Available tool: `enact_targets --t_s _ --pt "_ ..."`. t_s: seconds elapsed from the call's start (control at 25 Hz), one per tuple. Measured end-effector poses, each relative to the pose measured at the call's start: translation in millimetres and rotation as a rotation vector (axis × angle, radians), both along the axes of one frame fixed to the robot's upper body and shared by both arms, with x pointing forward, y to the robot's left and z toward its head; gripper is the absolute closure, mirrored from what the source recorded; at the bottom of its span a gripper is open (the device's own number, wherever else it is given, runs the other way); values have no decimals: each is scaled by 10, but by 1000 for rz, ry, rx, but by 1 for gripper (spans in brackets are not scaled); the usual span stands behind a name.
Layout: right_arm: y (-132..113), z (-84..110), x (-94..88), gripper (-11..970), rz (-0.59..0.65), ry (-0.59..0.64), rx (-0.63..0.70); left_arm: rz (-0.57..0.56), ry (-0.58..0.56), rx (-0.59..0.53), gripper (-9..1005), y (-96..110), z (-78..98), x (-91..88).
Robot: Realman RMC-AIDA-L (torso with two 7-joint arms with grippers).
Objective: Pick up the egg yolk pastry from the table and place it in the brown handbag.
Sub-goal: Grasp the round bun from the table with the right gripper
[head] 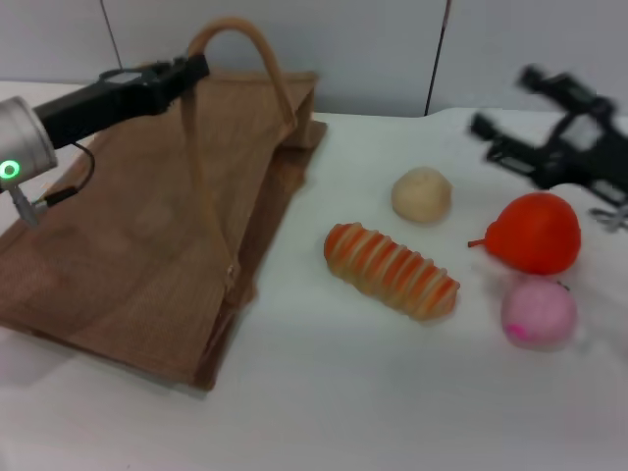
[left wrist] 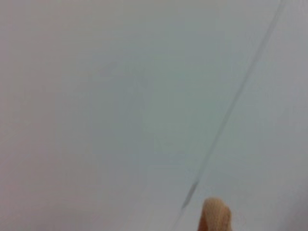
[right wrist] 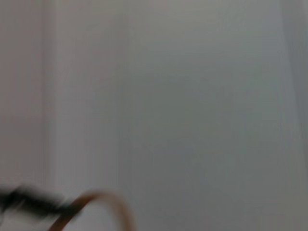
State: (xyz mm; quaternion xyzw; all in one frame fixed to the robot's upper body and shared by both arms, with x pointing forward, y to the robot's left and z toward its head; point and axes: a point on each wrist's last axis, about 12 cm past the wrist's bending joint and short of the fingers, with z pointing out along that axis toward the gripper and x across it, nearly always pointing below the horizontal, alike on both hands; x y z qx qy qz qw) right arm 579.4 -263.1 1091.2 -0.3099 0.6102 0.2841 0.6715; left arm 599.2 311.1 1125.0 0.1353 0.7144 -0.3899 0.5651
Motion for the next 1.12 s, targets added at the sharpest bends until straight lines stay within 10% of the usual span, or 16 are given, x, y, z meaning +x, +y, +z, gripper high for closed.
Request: enact_targets --t_s 0.44,1.12 --pt "558 -63 445 74 38 139 -249 -165 -170 -137 875 -9 145 -221" --pt "857 -290 672 71 -83 294 -560 -125 -210 -195 874 112 167 -311"
